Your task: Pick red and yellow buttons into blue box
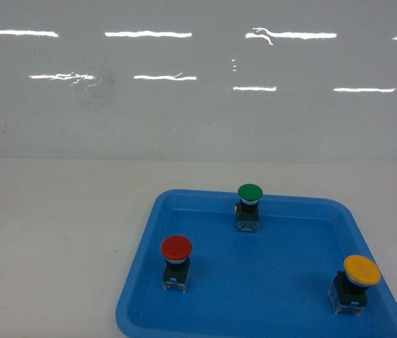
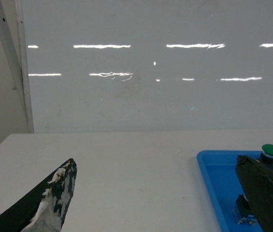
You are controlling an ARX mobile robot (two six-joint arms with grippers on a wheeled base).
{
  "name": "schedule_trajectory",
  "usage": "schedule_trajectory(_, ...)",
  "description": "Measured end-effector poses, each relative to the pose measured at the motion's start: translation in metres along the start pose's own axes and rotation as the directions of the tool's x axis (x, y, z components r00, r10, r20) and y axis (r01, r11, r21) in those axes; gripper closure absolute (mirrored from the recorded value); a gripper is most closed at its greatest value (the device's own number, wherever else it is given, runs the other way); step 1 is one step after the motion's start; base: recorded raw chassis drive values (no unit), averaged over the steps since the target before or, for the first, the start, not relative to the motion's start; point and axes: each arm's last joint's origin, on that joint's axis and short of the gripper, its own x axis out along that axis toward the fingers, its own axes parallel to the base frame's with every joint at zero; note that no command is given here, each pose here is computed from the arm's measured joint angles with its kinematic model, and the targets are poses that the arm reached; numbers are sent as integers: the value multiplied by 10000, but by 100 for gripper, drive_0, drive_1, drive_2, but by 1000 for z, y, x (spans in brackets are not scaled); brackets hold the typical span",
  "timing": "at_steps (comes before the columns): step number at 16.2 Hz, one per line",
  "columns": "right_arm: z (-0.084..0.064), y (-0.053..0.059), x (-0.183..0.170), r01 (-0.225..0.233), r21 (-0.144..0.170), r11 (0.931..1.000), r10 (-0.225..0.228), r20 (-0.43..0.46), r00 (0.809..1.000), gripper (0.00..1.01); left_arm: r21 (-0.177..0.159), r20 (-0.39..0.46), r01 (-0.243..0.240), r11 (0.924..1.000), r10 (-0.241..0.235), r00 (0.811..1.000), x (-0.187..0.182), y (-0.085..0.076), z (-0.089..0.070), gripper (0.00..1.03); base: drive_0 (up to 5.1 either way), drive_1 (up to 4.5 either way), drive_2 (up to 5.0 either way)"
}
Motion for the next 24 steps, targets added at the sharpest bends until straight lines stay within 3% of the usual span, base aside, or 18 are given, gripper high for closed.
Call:
schedule_trajectory(16,0,0,0,0,0,10000,0,0,10000,3,-9,107,-50,10000,50,9999,1,-2,1,5,0,0,0)
schedule_trajectory(17,0,0,0,-30,19,10000,30,42,10000,3,-39,310,16,10000,-15,9995,8,-9,5,5,0,0,0)
schedule_trajectory(18,4,-1,3,-97,57,9999,95,325,9994,3,-5,139,57,10000,-57,9999,15,-15,4,5,0,0,0)
schedule_trajectory(20,2,-8,17,-111,-17,9999,111,-3,9999,3,171,-489,131,9998,-123,9987,31,-30,-2,5,0,0,0)
schedule_trajectory(22,-2,-22,38,-17,-76,10000,13,-498,9988,3,743,-1283,1161,9905,-1059,9861,58,-64,7,5,0,0,0)
schedule_trajectory(23,5,-26,61,-407,-155,9991,395,-684,9969,3,1147,-1473,1556,9811,-1381,9794,78,-81,17,5,0,0,0)
schedule_trajectory(24,11,-28,83,-659,-92,9978,649,-880,9940,3,1336,-1712,1566,9786,-1329,9762,94,-88,22,5,0,0,0)
